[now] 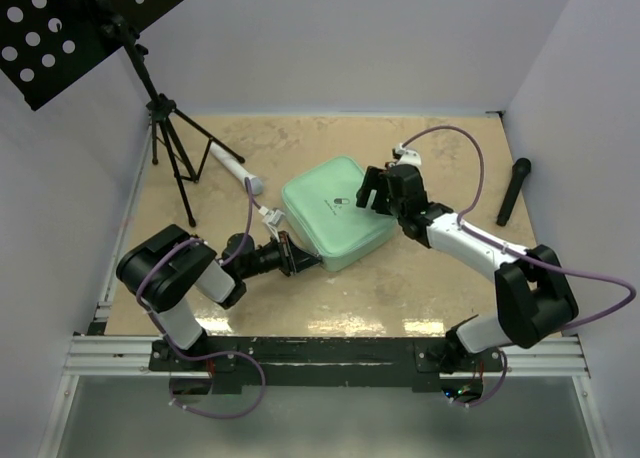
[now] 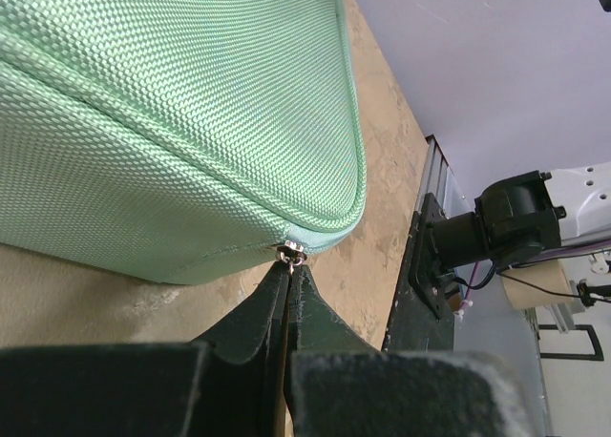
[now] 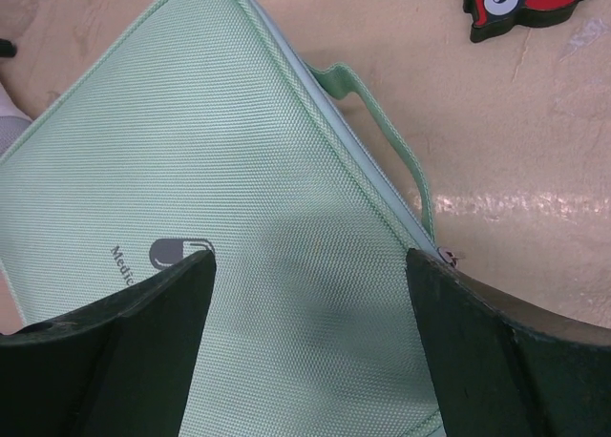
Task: Organize the medicine kit
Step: Zip the medicine box at the center of the board.
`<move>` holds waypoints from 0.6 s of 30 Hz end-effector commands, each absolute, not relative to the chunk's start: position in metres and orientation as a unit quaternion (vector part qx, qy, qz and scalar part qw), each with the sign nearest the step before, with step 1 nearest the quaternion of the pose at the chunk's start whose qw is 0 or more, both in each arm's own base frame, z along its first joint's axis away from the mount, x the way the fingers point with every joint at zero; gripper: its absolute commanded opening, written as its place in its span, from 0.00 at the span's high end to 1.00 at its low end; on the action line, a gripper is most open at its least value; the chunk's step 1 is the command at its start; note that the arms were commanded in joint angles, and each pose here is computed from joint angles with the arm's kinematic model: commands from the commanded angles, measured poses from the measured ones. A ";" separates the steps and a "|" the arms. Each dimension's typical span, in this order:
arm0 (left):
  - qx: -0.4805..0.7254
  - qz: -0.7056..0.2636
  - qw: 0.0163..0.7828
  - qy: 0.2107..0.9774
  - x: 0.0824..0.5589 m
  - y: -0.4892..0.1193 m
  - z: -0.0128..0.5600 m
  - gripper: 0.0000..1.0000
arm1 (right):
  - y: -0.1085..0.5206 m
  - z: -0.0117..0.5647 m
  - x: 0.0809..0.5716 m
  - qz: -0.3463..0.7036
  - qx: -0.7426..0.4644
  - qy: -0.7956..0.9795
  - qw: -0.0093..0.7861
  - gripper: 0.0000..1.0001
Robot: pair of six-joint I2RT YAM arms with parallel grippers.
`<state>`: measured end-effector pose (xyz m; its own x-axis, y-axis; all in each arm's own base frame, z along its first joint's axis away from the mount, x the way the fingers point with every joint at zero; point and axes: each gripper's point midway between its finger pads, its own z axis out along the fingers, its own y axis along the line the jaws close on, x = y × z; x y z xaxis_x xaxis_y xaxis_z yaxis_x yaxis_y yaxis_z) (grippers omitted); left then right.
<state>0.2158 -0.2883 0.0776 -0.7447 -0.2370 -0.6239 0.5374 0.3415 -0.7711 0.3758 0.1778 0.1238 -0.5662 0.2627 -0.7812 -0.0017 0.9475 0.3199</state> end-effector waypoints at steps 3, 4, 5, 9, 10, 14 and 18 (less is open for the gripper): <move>0.190 -0.638 0.478 0.572 0.199 -0.287 0.170 1.00 | 0.118 0.112 0.379 0.052 0.147 0.869 0.469 0.12; 0.189 -0.638 0.477 0.574 0.198 -0.287 0.168 1.00 | 0.117 0.113 0.380 0.049 0.149 0.868 0.470 0.12; 0.188 -0.638 0.475 0.577 0.199 -0.287 0.166 1.00 | 0.113 0.113 0.381 0.042 0.155 0.868 0.470 0.12; 0.180 -0.631 0.470 0.590 0.199 -0.285 0.156 1.00 | 0.113 0.130 0.380 0.055 0.155 0.858 0.486 0.13; 0.178 -0.629 0.468 0.594 0.199 -0.285 0.153 1.00 | 0.113 0.135 0.378 0.055 0.150 0.857 0.491 0.14; 0.168 -0.624 0.455 0.612 0.202 -0.285 0.139 1.00 | 0.131 0.141 0.361 0.103 0.106 0.858 0.492 0.19; 0.163 -0.622 0.442 0.625 0.202 -0.286 0.128 1.00 | 0.142 0.139 0.342 0.122 0.082 0.858 0.492 0.19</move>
<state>0.2086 -0.2853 0.0647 -0.7667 -0.2319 -0.5987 0.5140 0.3371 -0.7888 0.3565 0.1319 0.1354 -0.5009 0.2977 -0.8127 0.0937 0.9521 0.2910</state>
